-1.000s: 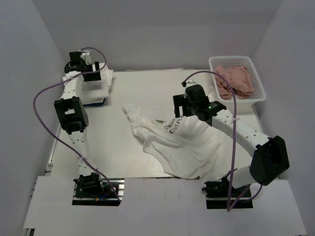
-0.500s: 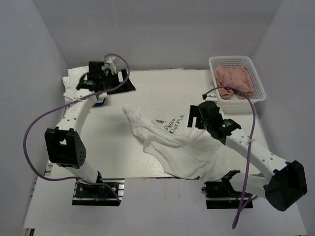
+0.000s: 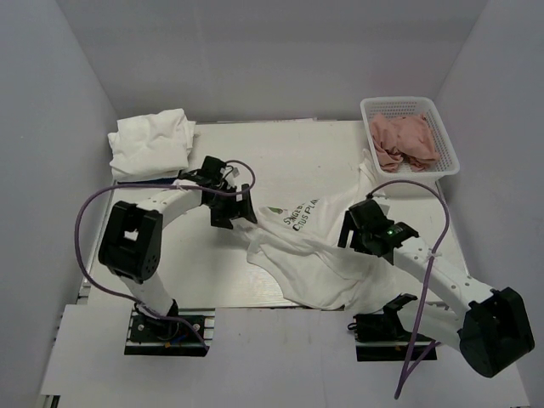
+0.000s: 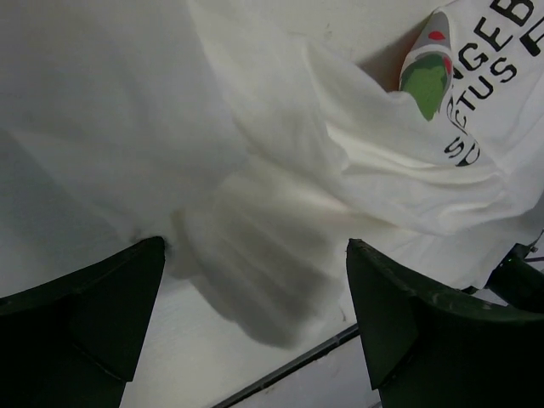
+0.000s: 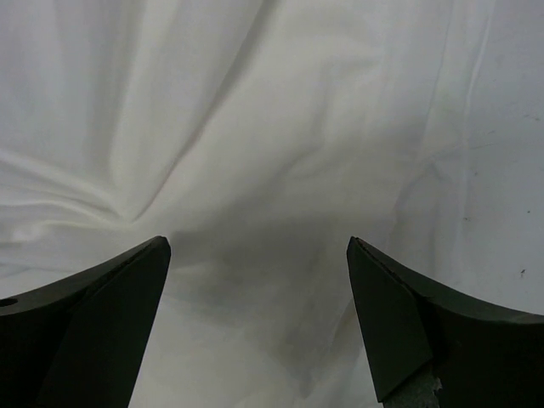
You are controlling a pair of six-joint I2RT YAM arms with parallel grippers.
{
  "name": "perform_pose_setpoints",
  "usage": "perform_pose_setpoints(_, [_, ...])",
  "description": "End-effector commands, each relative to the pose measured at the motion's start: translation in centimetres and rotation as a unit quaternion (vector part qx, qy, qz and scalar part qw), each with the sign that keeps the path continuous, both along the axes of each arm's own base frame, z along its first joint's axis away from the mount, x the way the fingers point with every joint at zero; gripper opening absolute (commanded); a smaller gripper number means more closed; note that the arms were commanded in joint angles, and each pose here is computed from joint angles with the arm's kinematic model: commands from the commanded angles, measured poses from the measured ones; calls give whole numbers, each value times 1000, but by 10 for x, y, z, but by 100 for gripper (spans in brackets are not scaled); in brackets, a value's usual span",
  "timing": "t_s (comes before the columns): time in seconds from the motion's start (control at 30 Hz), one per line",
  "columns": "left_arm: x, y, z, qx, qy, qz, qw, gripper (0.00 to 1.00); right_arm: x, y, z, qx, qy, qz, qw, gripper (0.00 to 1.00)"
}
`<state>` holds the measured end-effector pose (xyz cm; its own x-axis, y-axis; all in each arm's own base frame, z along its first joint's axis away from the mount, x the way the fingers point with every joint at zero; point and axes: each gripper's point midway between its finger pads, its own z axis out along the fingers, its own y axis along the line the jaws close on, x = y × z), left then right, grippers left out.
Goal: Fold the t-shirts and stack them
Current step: Flatten out the tshirt
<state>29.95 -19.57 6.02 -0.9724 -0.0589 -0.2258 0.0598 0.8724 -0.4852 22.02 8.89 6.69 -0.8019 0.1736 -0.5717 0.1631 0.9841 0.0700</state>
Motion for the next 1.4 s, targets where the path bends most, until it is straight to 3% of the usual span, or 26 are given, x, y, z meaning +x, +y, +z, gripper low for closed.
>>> perform_pose_setpoints(0.0, [24,-31,11,-38,-36,-17,998,96,-7,14,-10,29,16,39,999,90])
perform_pose_setpoints(0.07, [36,-37,11,-27,-47,-16,998,92,-6,29,-14,51,18,74,996,90])
perform_pose_setpoints(0.17, [49,-39,-9,-5,-31,-33,999,72,-5,53,-25,77,39,140,986,90])
perform_pose_setpoints(0.2, [50,-38,-23,3,-15,-39,999,52,-4,64,-22,91,41,162,982,90])
perform_pose_setpoints(0.27, [70,-37,-21,12,-25,-32,999,32,-5,71,-32,82,60,205,973,90])
perform_pose_setpoints(0.3, [73,-35,-24,22,-18,-30,999,15,0,77,-28,97,60,221,969,90])
perform_pose_setpoints(0.33, [91,-30,-27,37,-30,-15,999,9,2,89,-23,100,51,255,960,90])
perform_pose_setpoints(0.37, [101,-26,-27,44,-33,-2,998,4,-1,95,-34,100,73,278,953,90])
perform_pose_setpoints(0.43, [140,-15,-13,83,-78,30,993,0,15,114,-21,110,48,317,941,90])
perform_pose_setpoints(0.6, [197,18,-25,171,-86,58,980,0,37,175,-18,165,36,399,901,90])
perform_pose_setpoints(0.67, [225,32,-11,166,-112,84,976,0,52,204,5,190,12,426,884,90])
perform_pose_setpoints(0.7, [233,32,-9,153,-118,87,977,0,54,209,-12,189,35,429,883,90])
perform_pose_setpoints(0.83, [269,46,16,103,-154,119,975,16,64,250,5,192,15,470,862,90])
perform_pose_setpoints(0.87, [273,49,22,98,-160,122,975,36,67,252,11,193,6,471,861,90])
perform_pose_setpoints(0.93, [279,57,41,88,-175,130,972,50,78,258,42,202,-39,464,862,90])
perform_pose_setpoints(0.97, [280,55,53,79,-187,129,971,68,81,256,48,203,-47,458,864,90])
perform_pose_setpoints(1.0, [271,57,63,82,-192,122,970,98,90,247,58,188,-66,432,880,90])
perform_pose_setpoints(1.03, [269,58,70,80,-198,123,969,100,92,242,72,181,-85,422,884,90])
perform_pose_setpoints(1.13, [239,61,80,80,-191,114,972,100,101,202,84,128,-104,328,930,90])
perform_pose_setpoints(1.17, [231,61,80,78,-187,111,973,100,92,186,71,115,-76,307,942,90])
perform_pose_setpoints(1.23, [192,58,51,82,-139,100,982,100,91,143,66,71,-84,223,969,90])
perform_pose_setpoints(1.27, [180,53,69,71,-157,94,981,100,92,127,65,63,-85,188,976,90])
perform_pose_setpoints(1.3, [151,55,43,71,-117,95,986,100,86,111,67,52,-85,168,981,90])
perform_pose_setpoints(1.37, [121,43,42,35,-99,90,990,100,86,66,64,11,-98,94,991,90])
